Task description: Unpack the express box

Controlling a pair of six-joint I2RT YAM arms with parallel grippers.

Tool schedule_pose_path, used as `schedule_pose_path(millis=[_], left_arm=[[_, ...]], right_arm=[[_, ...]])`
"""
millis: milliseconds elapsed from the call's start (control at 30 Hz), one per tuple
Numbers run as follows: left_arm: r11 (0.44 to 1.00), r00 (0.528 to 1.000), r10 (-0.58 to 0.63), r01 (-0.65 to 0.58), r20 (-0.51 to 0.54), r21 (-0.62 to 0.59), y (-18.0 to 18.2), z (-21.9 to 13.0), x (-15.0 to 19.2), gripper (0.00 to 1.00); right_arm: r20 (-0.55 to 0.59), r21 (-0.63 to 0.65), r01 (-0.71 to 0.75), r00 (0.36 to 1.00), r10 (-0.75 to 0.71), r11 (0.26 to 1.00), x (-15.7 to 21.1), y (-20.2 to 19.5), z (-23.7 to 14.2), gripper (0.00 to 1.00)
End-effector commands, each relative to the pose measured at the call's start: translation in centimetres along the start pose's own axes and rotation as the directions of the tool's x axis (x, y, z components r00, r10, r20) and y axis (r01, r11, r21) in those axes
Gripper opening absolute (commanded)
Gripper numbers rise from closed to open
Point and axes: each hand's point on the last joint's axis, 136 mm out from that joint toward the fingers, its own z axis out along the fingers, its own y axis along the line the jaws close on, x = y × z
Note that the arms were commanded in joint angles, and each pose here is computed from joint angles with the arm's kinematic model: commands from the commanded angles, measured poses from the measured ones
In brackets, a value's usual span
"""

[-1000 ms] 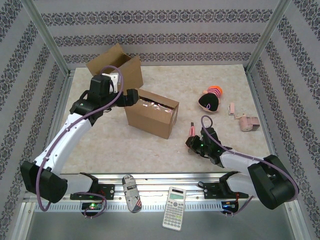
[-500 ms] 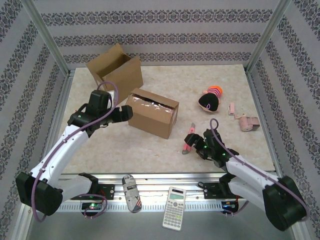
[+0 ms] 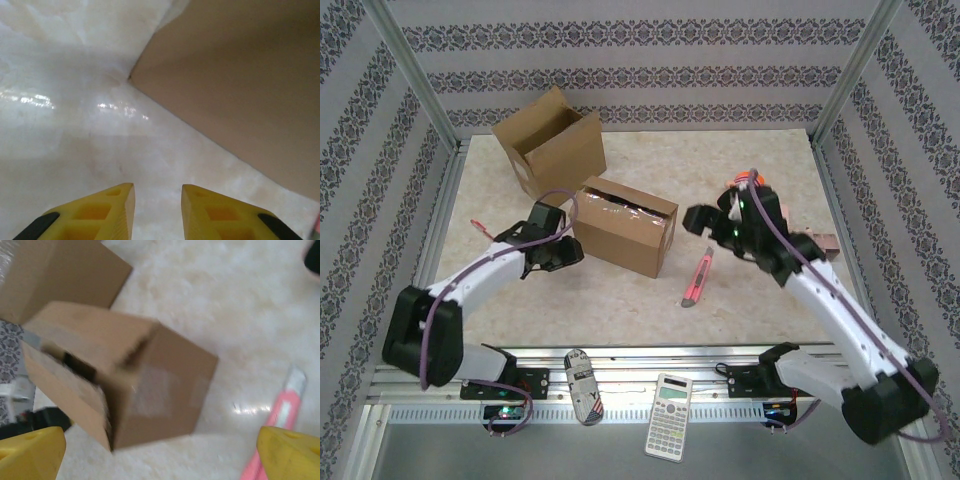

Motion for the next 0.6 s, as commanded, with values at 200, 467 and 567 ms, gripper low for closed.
schedule_pose_path(millis=[200, 467, 567], left_arm=[[0.998, 0.993, -0.045, 0.048, 0.112, -0.029, -1.0, 4.4, -6.9, 0.27], [0.997, 0.99, -0.066, 0.06, 0.125, 0.053, -2.8, 6.7, -10.4, 0.25], [0.996, 0.989, -0.06, 0.05, 0.138, 0.076, -3.5, 6.4, -11.0, 0.25]], right_arm=[[-0.062, -0.089, 0.14, 0.987, -0.146, 0.986, -8.3, 1.9, 10.4, 0.98], [-0.151, -0.219, -0.02, 0.988, -0.013, 0.976, -5.7, 3.0, 15.7, 0.98], [-0.163, -0.243, -0.075, 0.986, 0.036, 0.967, -3.5, 3.4, 15.6, 0.98]])
